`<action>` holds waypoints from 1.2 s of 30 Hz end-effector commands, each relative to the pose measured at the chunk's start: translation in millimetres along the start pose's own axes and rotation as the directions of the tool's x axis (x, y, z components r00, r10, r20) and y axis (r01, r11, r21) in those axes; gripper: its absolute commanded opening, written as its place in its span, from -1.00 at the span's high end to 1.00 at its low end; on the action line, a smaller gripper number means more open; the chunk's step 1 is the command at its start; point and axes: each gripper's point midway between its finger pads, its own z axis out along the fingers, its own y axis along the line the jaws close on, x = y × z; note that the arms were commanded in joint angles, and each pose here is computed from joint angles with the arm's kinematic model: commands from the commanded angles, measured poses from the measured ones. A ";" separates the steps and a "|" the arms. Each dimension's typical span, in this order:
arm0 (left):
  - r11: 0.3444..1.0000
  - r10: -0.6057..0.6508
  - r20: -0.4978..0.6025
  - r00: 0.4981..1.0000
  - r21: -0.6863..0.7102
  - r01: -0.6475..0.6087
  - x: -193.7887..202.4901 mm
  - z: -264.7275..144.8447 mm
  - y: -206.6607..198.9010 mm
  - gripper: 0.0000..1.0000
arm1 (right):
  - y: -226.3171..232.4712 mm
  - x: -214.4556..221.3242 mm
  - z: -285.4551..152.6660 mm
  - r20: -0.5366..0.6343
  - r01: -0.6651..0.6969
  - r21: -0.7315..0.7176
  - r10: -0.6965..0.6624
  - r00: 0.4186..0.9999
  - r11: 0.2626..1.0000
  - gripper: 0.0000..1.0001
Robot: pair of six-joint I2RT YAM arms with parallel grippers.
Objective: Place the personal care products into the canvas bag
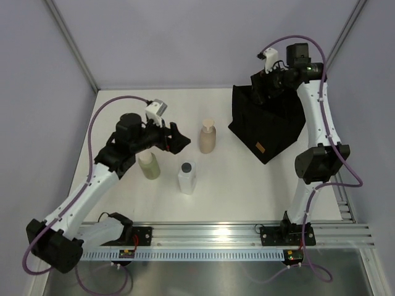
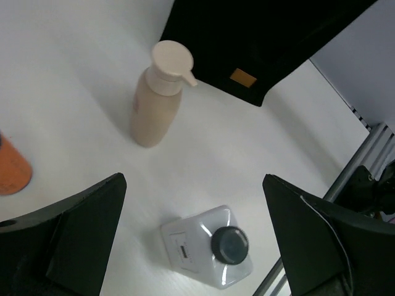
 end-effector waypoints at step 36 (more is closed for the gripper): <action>0.929 0.179 -0.053 0.982 -0.320 -0.187 44.4 198.9 39.2 -0.75 | 110.4 3.2 -149.4 0.511 0.108 -0.186 0.002 0.860 0.977 -0.99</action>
